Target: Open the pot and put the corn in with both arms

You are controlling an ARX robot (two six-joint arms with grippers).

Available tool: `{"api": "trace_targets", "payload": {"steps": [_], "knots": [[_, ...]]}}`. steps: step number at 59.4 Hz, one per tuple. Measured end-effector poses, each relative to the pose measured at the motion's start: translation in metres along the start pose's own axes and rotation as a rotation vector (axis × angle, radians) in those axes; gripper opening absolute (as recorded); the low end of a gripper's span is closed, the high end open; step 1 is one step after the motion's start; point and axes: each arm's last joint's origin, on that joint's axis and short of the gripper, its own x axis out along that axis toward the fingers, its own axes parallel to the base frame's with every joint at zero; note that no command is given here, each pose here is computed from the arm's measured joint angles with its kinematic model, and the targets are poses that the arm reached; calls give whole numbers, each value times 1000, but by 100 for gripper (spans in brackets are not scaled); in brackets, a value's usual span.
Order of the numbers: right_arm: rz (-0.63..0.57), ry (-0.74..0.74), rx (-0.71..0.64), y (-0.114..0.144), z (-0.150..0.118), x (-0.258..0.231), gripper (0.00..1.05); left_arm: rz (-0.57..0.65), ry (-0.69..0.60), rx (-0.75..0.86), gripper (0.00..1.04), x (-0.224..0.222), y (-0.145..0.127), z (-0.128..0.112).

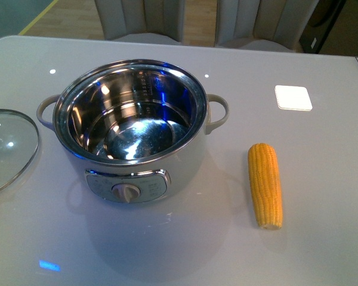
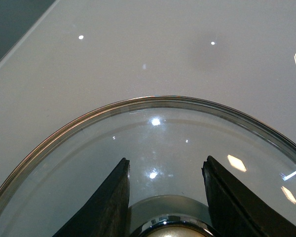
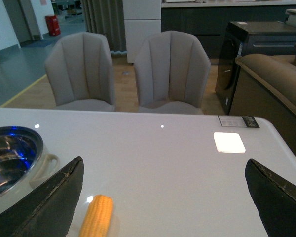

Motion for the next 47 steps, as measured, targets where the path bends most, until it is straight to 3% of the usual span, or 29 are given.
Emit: {"api": "trace_targets", "payload": {"steps": [45, 47], "knots": [[0, 0, 0, 0, 0, 0, 96, 23, -45, -36, 40, 2, 2, -11], [0, 0, 0, 0, 0, 0, 96, 26, -45, -36, 45, 3, 2, -11]]}}
